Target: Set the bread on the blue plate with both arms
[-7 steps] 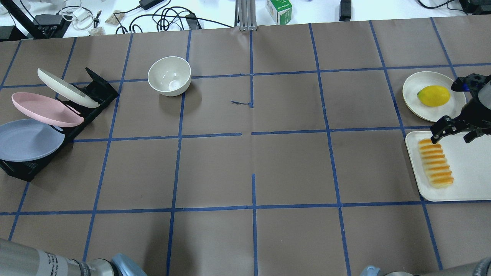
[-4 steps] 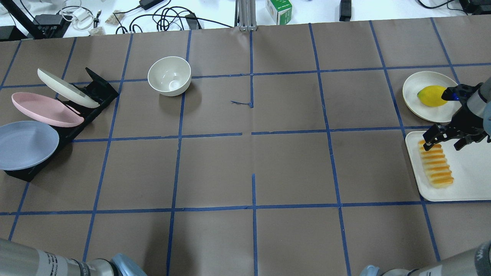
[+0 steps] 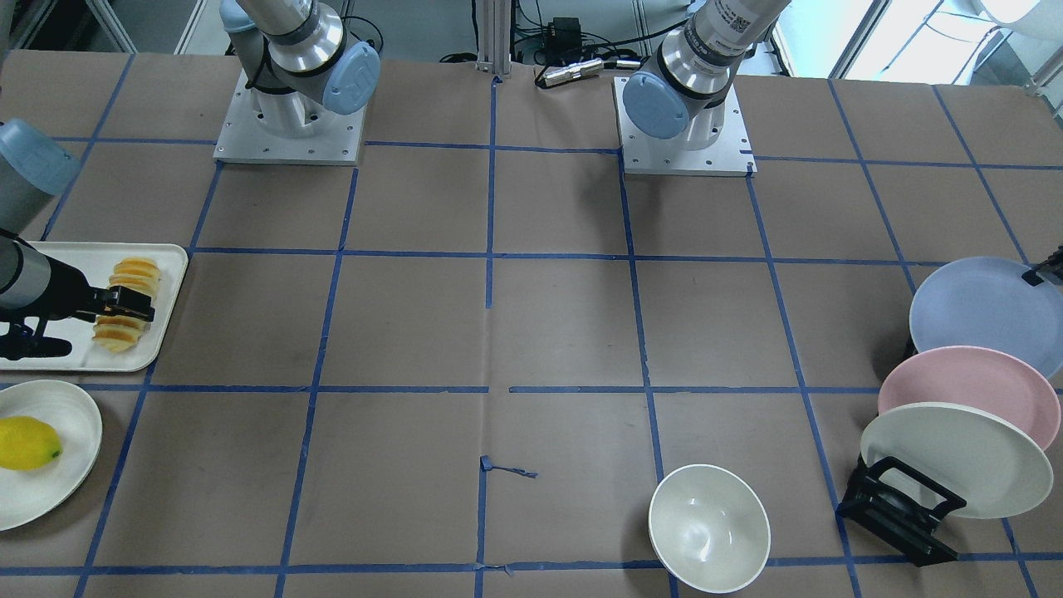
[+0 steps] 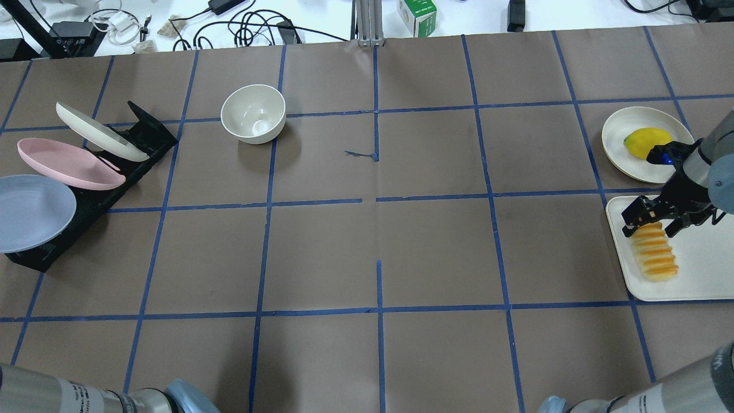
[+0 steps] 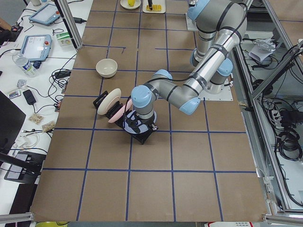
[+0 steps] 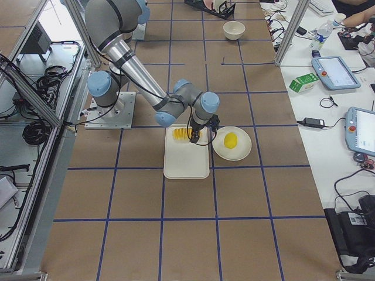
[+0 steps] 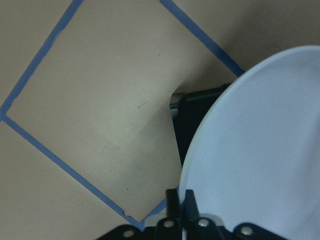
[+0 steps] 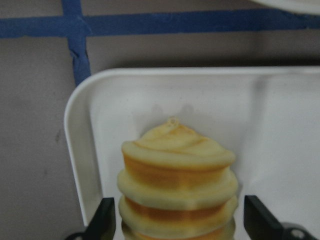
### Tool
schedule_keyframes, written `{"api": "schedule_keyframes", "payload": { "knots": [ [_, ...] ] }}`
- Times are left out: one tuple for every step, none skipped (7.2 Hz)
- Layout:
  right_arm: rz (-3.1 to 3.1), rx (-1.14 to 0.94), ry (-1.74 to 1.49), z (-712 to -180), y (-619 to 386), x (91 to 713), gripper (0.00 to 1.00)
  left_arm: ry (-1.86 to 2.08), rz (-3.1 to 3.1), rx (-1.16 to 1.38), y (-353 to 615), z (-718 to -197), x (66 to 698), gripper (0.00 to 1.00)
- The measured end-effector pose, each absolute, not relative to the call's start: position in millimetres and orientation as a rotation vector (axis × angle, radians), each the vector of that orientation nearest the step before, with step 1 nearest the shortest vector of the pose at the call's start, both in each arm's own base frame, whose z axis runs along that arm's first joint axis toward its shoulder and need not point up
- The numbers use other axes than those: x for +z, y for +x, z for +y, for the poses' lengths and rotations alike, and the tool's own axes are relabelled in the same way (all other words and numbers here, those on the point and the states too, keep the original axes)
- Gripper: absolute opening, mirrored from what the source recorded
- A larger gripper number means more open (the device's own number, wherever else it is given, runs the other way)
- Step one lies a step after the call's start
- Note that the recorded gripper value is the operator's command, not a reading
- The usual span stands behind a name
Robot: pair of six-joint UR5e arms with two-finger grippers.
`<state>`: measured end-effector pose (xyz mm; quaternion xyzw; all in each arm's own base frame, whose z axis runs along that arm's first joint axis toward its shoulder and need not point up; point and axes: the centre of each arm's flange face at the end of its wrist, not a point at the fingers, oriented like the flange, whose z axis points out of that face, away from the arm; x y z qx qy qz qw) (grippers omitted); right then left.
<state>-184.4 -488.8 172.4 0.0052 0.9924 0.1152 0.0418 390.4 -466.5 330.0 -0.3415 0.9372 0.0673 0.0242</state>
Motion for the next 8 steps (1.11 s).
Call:
{"api": "schedule_keyframes", "payload": {
  "knots": [
    [3.038, 0.356, 0.017, -488.6, -184.5, 172.8, 0.0, -1.028, 2.927, 0.291, 380.1, -460.5, 342.4, 0.0],
    [3.047, 0.366, 0.015, -488.4, -185.8, 176.1, 0.0, -1.014, 2.962, 0.399, 365.8, -452.2, 352.6, 0.0],
    [3.072, 0.386, 0.009, -488.9, -189.6, 181.3, 0.0, -1.005, 3.001, 0.543, 347.2, -441.3, 357.8, 0.0],
    [3.101, 0.399, 0.002, -491.8, -193.9, 190.6, 0.0, -0.988, 3.047, 0.731, 321.6, -430.6, 355.4, 0.0],
    [3.112, 0.401, -0.001, -495.7, -195.9, 206.8, 0.0, -0.98, 3.106, 0.866, 294.1, -427.2, 349.4, 0.0],
    [3.114, 0.401, -0.007, -501.7, -194.3, 232.6, 0.0, -0.954, 3.19, 0.926, 257.4, -434.8, 344.4, 0.0],
    [3.117, 0.401, -0.029, -512.8, -186.4, 262.5, 0.0, -0.867, 3.287, 0.92, 204.1, -453.5, 346.2, 0.0],
    [3.12, 0.41, -0.037, -526.8, -173.1, 291.4, 0.0, -0.771, 3.39, 0.857, 145.0, -474.7, 354.9, 0.0]
  ]
}}
